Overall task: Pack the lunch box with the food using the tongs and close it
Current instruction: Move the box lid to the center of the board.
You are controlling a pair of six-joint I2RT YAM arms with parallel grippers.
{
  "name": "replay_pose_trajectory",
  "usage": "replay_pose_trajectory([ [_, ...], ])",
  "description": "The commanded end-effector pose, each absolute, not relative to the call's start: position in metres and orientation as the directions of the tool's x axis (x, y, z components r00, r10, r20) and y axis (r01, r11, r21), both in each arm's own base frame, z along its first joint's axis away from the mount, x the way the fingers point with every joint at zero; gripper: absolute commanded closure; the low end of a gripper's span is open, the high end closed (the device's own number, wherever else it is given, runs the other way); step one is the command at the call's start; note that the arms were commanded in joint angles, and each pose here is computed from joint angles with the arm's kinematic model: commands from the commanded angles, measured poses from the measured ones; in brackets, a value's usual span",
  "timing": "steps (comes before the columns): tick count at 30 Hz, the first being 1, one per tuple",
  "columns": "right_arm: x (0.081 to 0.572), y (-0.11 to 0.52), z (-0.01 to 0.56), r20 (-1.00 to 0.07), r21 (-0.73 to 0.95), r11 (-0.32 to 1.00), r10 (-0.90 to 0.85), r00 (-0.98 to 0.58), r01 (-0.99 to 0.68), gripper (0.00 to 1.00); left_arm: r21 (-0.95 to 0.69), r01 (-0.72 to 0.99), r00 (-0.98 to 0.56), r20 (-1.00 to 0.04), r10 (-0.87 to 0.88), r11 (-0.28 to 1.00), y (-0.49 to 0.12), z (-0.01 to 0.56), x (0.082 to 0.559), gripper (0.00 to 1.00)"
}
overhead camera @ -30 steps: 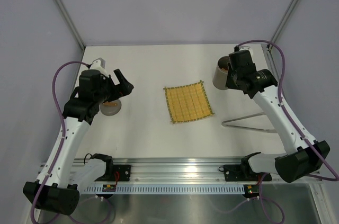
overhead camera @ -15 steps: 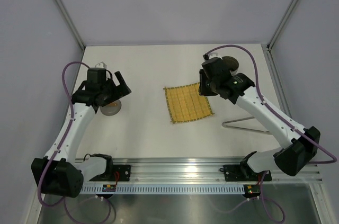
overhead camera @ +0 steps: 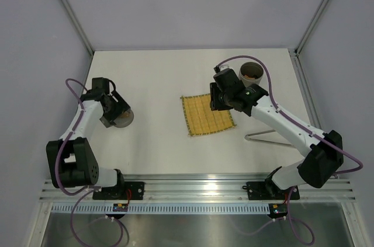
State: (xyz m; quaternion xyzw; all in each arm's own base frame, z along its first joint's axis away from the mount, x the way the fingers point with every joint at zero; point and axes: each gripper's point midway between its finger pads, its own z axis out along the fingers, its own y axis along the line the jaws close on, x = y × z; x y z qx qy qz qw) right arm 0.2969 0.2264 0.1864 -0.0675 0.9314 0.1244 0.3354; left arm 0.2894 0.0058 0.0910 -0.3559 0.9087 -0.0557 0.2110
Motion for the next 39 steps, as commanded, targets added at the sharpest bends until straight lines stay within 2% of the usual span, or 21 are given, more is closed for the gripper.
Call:
replay_pose_trajectory([
  [1,0.297,0.235,0.198,-0.678,0.214,0.942,-0.047,-0.733,-0.258,0.56,-0.215,-0.7,-0.556,-0.433,-0.71,0.68,0.032,0.097,0.324,0.23],
  [7,0.292,0.228,0.195,-0.682,0.205,0.944,-0.052,-0.729,-0.259,0.55,-0.184,-0.755,-0.512,-0.435,-0.741,0.629,0.044,0.087,0.35,0.37],
  [11,0.288,0.221,0.193,-0.683,0.193,0.949,-0.052,-0.728,-0.249,0.55,-0.156,-0.778,-0.505,-0.421,-0.753,0.609,0.047,0.077,0.354,0.42],
  [20,0.284,0.219,0.195,-0.686,0.202,0.95,-0.037,-0.727,-0.239,0.55,-0.131,-0.798,-0.504,-0.389,-0.771,0.588,0.045,0.045,0.345,0.42],
  [22,0.285,0.219,0.196,-0.687,0.206,0.949,-0.033,-0.726,-0.238,0.55,-0.131,-0.799,-0.508,-0.374,-0.776,0.586,0.043,0.038,0.344,0.45],
  [24,0.284,0.219,0.195,-0.685,0.207,0.949,-0.033,-0.728,-0.237,0.55,-0.134,-0.798,-0.515,-0.354,-0.78,0.588,0.04,0.03,0.347,0.52],
  [25,0.284,0.218,0.196,-0.686,0.206,0.95,-0.033,-0.727,-0.237,0.55,-0.139,-0.796,-0.517,-0.349,-0.782,0.589,0.039,0.029,0.351,0.64],
  [27,0.284,0.217,0.196,-0.685,0.204,0.951,-0.031,-0.728,-0.233,0.55,-0.154,-0.79,-0.527,-0.324,-0.785,0.594,0.033,0.025,0.353,0.75],
  [28,0.283,0.216,0.195,-0.685,0.2,0.951,-0.035,-0.728,-0.234,0.55,-0.162,-0.787,-0.528,-0.322,-0.786,0.595,0.032,0.025,0.353,0.83],
  [29,0.282,0.215,0.194,-0.682,0.199,0.952,-0.034,-0.731,-0.231,0.55,-0.173,-0.782,-0.531,-0.318,-0.785,0.599,0.03,0.024,0.353,0.85],
  [31,0.282,0.215,0.193,-0.682,0.196,0.954,-0.035,-0.73,-0.229,0.55,-0.19,-0.771,-0.535,-0.326,-0.78,0.608,0.026,0.031,0.353,0.97],
  [33,0.282,0.215,0.194,-0.683,0.197,0.953,-0.033,-0.73,-0.228,0.55,-0.216,-0.741,-0.554,-0.339,-0.761,0.636,0.017,0.041,0.353,1.0],
  [39,0.285,0.219,0.195,-0.682,0.211,0.95,-0.025,-0.731,-0.229,0.55,-0.224,-0.613,-0.661,-0.38,-0.647,0.757,-0.04,0.064,0.335,1.0],
])
